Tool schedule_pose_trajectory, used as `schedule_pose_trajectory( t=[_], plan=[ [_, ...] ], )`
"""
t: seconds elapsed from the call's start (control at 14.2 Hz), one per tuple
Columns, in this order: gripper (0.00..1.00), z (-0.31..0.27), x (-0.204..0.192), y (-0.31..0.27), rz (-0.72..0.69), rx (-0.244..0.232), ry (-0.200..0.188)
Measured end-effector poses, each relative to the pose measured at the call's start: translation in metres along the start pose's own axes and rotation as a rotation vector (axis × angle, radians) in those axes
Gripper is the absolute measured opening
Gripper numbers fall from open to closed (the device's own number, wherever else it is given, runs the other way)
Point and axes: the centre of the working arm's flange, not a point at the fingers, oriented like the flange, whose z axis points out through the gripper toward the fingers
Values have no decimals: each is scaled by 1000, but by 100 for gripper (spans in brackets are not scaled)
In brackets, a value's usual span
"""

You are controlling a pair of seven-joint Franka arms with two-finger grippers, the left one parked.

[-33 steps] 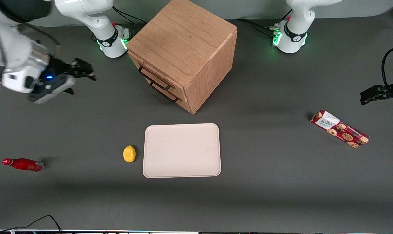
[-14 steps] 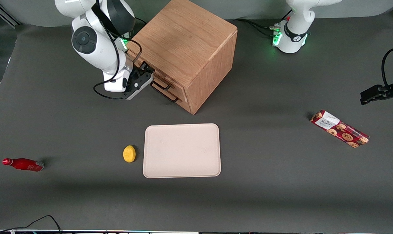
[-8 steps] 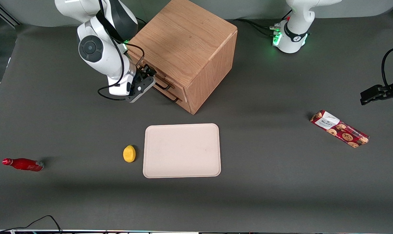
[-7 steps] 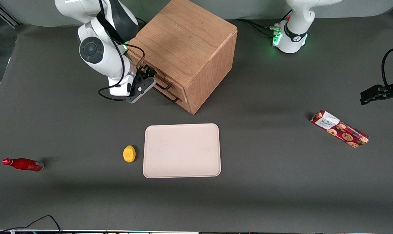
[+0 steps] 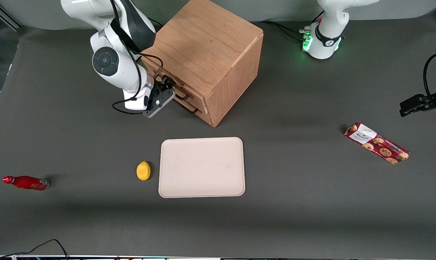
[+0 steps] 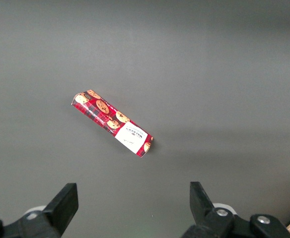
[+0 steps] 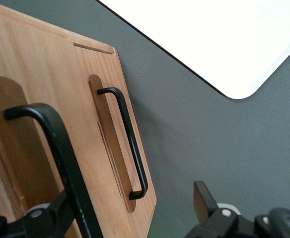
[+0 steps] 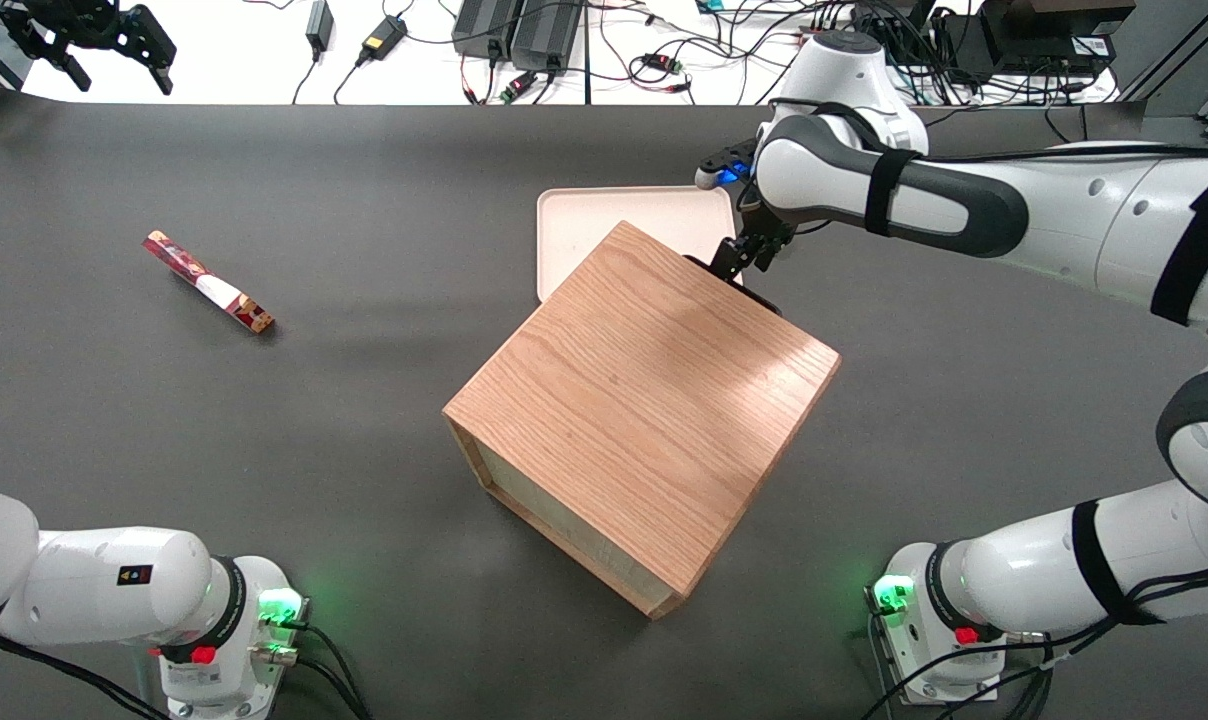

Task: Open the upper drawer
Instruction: 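Hook the right gripper onto the upper drawer's black bar handle, then pull the handle outward with the right gripper, sliding the drawer open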

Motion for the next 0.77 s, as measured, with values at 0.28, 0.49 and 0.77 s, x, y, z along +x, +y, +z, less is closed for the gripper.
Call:
schedule_pose_trajectory(
  t=[0.28, 0.49, 0.77],
  plan=[
    [100, 9, 3, 3, 2, 8, -9],
    [100, 14, 6, 4, 4, 10, -6],
    [100, 14, 6, 5, 4, 11, -4]
  ],
)
